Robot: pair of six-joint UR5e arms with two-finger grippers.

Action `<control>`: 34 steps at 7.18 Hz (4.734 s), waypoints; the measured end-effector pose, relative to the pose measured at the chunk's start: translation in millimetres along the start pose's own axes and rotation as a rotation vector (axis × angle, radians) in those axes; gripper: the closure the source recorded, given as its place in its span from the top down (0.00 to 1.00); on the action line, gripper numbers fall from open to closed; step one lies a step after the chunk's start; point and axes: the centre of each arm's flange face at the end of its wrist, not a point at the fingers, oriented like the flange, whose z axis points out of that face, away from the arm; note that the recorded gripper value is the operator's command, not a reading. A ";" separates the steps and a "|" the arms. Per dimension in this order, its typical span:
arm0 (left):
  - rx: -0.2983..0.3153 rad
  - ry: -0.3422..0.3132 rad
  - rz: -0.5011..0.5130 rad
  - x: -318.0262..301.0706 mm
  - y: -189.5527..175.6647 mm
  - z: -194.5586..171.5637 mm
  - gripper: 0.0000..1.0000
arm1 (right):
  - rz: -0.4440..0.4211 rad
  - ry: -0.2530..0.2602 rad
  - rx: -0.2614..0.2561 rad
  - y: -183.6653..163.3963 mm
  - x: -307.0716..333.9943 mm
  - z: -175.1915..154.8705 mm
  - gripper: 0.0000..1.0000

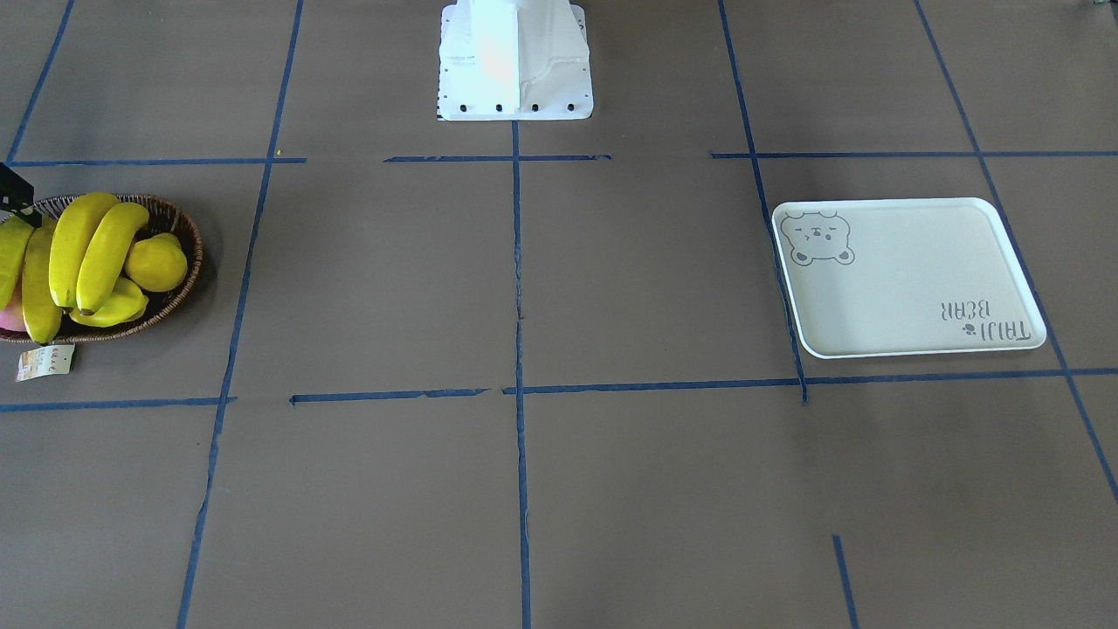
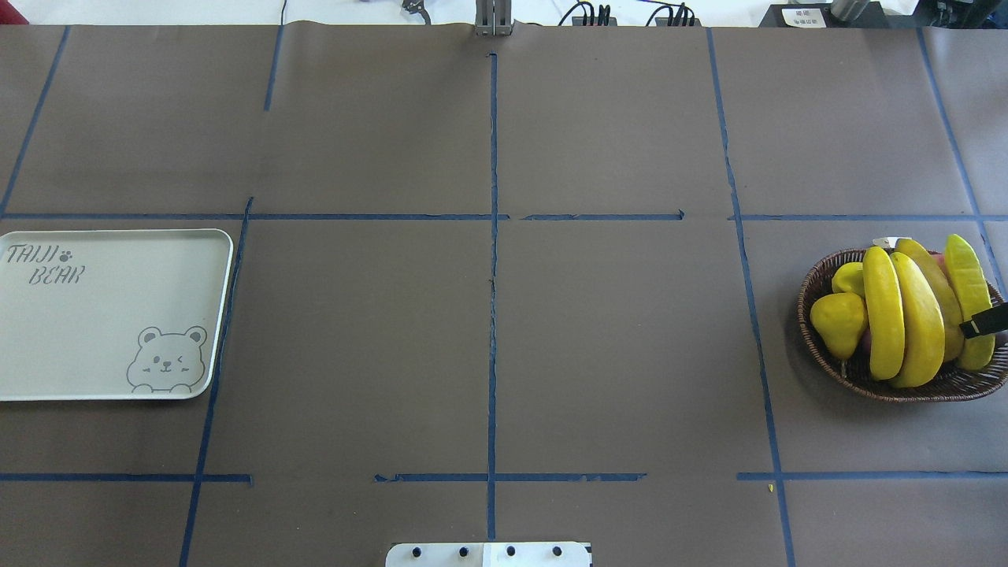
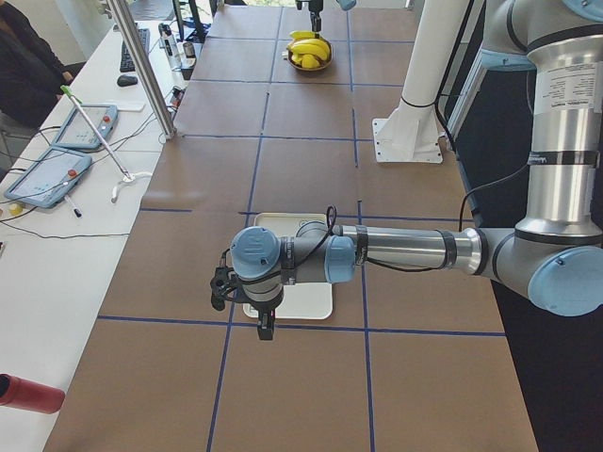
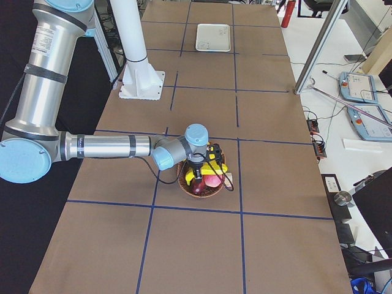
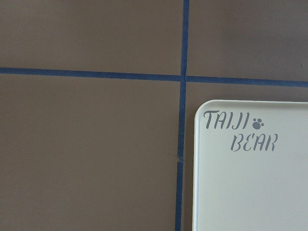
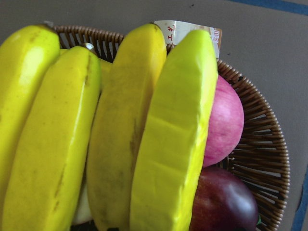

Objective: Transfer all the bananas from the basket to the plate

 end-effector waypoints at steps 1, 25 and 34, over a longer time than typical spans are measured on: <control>0.000 0.000 0.000 -0.2 -0.2 0.1 1.00 | 0.000 0.000 0.000 0.0 0.1 0.0 0.48; 0.179 0.493 -0.035 537.3 -80.3 5.6 0.99 | 0.233 -0.451 0.253 -167.1 -431.2 -130.3 0.03; 0.108 0.862 -0.059 712.8 27.6 45.6 0.96 | 0.153 -0.585 0.263 -106.7 -555.8 -92.5 0.02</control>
